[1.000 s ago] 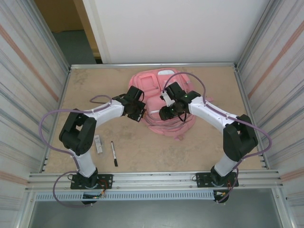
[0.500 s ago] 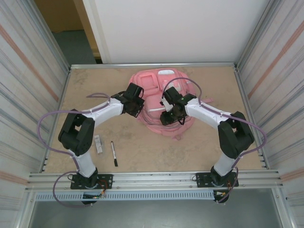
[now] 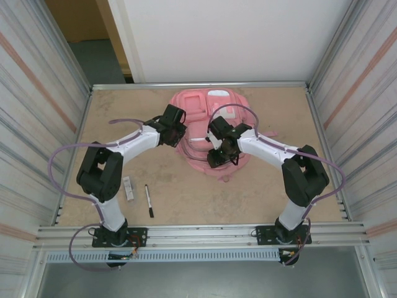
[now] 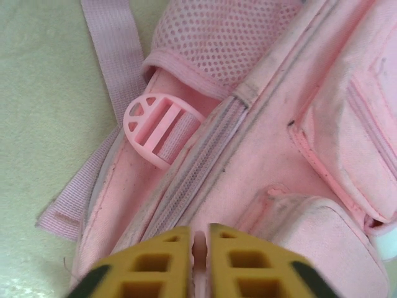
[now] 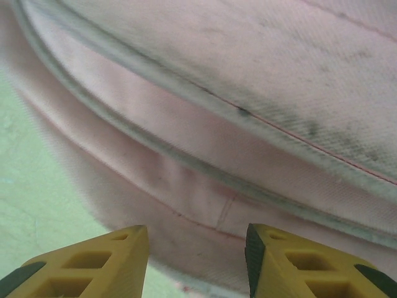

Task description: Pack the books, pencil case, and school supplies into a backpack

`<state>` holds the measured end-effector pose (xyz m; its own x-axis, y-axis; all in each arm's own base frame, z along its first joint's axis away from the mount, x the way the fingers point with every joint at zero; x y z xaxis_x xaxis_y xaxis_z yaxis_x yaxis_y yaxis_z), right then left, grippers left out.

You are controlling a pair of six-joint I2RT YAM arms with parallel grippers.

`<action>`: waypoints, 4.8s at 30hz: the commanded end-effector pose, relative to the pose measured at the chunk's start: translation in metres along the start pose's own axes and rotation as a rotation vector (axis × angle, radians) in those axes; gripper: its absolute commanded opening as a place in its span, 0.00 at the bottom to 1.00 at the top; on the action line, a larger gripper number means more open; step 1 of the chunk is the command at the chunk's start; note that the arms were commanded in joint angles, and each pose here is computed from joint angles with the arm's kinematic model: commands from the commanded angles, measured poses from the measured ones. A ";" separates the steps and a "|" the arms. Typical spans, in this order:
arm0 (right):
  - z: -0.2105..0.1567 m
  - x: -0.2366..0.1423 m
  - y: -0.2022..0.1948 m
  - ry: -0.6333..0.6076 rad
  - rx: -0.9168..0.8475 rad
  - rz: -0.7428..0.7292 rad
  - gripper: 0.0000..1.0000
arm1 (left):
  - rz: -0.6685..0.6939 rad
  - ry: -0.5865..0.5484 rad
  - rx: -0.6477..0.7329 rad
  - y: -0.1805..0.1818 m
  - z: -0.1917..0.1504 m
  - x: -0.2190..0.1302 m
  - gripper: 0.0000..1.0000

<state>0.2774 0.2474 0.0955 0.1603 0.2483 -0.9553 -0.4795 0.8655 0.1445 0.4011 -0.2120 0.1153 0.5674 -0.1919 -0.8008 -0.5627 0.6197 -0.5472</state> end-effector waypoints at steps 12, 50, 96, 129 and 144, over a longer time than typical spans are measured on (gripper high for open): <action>0.050 -0.177 0.029 -0.712 -0.334 -0.098 0.63 | -0.086 -0.161 0.483 0.044 0.024 -0.155 0.53; 0.051 -0.097 0.016 -0.337 0.138 0.194 0.87 | 0.500 0.442 0.506 0.271 -0.117 -0.078 0.24; 0.092 -0.074 0.001 -0.199 1.244 0.554 0.00 | -0.082 0.133 0.326 0.117 -0.077 -0.140 0.00; 0.090 -0.113 0.113 -0.231 1.317 0.771 0.00 | -0.233 0.162 -0.374 0.066 -0.063 -0.088 0.00; 0.062 -0.093 0.136 -0.184 1.282 0.720 0.00 | -0.333 0.108 -0.417 0.022 -0.023 -0.077 0.00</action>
<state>0.2687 0.3585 0.1941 0.3994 0.6798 -0.6151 0.5899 0.3230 0.7400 0.3085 -0.1914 0.1277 0.6376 -0.3839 -0.6678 -0.6436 0.2110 -0.7357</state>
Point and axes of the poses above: each hand's point on the last joint's axis, 136 mm out from that joint toward the fingers, its own x axis out along the fingers, its own y axis along the line the jaws close on, z = x × y, the point moved 1 cm from there along -x, back along the fingers, and after that the axes turned 3 degrees about x, right-handed, at the moved point
